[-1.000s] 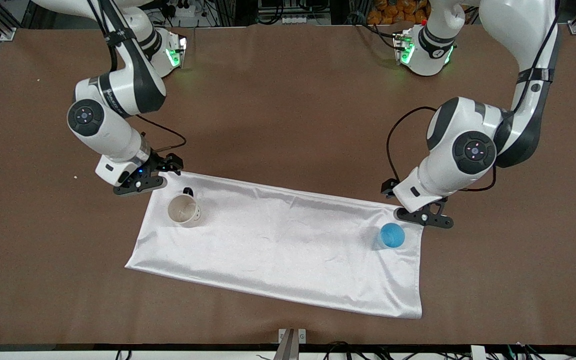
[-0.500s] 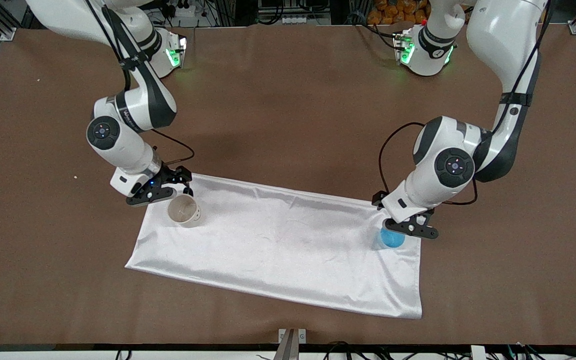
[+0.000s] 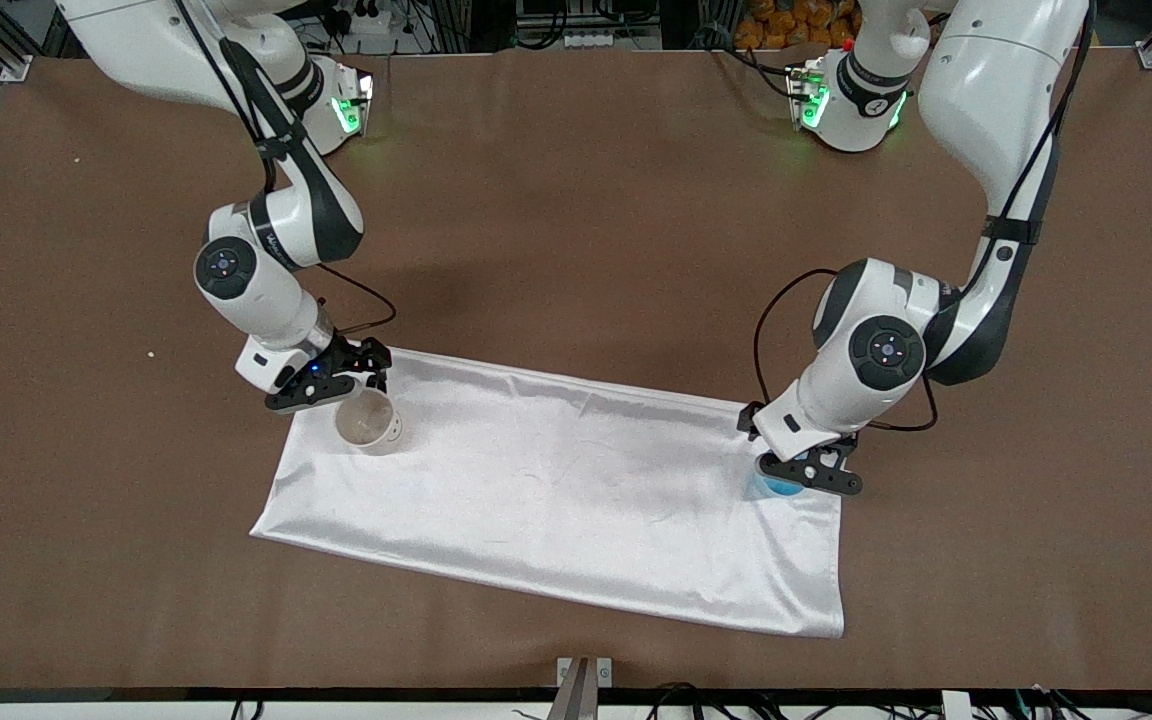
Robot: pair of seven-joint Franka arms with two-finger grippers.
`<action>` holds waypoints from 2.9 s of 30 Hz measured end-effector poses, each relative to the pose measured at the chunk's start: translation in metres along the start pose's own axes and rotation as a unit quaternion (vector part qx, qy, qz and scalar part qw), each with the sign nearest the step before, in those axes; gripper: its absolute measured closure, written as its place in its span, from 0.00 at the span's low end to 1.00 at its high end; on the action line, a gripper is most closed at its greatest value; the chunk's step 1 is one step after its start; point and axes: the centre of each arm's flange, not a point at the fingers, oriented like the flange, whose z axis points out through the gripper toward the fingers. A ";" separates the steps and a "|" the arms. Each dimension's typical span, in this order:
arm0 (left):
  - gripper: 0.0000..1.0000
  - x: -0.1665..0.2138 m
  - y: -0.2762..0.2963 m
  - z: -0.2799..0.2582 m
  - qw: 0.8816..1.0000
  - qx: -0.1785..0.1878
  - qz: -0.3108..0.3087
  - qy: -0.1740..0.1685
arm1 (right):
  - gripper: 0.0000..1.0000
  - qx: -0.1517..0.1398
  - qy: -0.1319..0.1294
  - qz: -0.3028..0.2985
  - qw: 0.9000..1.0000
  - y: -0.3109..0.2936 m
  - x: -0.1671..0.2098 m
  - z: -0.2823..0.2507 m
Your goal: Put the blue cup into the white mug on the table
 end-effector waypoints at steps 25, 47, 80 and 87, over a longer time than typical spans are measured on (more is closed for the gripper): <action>0.00 0.011 0.019 0.046 0.999 0.007 0.030 0.022 | 0.79 -0.010 0.031 -0.035 0.999 -0.002 0.010 0.021; 0.51 0.012 0.017 0.055 0.999 0.006 0.046 0.025 | 0.91 -0.007 0.018 0.034 0.999 -0.031 0.013 0.008; 0.96 0.016 0.001 0.031 0.997 0.013 0.074 0.026 | 0.91 0.094 -0.061 0.203 0.973 -0.224 -0.031 -0.066; 0.96 0.011 -0.002 -0.001 0.997 0.022 0.072 0.008 | 0.91 0.091 -0.055 0.198 0.974 -0.259 -0.048 -0.045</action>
